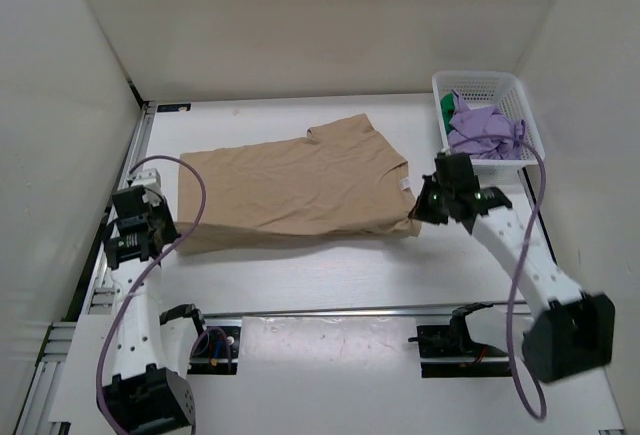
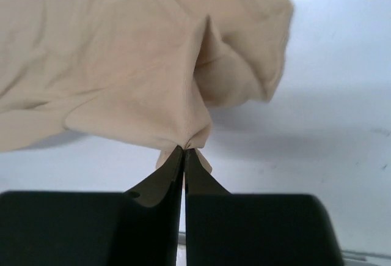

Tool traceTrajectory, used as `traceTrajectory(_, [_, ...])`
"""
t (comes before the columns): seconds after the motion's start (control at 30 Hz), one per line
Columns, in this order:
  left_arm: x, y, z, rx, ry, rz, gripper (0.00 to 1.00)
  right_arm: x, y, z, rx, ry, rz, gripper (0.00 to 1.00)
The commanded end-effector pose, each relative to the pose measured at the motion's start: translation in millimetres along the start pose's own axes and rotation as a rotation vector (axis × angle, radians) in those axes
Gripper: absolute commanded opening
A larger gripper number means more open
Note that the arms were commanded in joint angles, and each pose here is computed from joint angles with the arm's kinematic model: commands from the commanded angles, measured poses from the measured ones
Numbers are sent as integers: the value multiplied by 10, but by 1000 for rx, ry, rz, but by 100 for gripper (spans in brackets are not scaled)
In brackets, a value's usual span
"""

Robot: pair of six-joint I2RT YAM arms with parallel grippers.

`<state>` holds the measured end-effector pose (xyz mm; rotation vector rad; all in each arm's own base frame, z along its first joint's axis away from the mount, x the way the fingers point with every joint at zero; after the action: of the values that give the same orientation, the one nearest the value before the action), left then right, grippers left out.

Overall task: Fold and stack the t-shirts
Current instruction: Flatten out the tshirt, then fold the flattened tshirt in 1/3 of the way

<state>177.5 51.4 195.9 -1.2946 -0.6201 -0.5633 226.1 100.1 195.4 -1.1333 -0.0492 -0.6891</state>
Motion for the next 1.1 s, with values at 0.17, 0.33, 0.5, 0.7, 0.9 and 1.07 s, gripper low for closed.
traceTrajectory(0.17, [-688, -202, -212, -123, -20, 329, 10, -775, -242, -488, -83, 106, 37, 0])
traceTrajectory(0.33, [-671, -286, -198, -111, -18, 331, 10, -815, -324, -584, -129, 117, 24, 0])
traceTrajectory(0.5, [-650, -318, -130, -42, -7, 319, 10, -778, -558, -626, -134, 162, -64, 0])
traceTrajectory(0.7, [-716, -252, -112, -11, -1, 331, 10, -1150, -311, -665, -42, 251, 158, 0])
traceTrajectory(0.9, [-572, -181, -82, 1, -3, 250, 10, -837, -256, -507, -53, 221, 38, 0])
traceTrajectory(1.07, [-391, -69, -103, -64, -11, 221, 10, -211, -134, -234, -64, 205, -20, 0])
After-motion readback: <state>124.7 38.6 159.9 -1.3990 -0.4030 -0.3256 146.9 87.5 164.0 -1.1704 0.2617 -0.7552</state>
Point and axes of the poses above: each gripper's point midway between its finger pads, its own y axis out along the fingers, its own z axis along the line the jaws close on, x = y × z, the point moved 8 cm from there along -y, back along the fingers, and after that the axes turned 14 degrees about y, right-handed, at the moved point
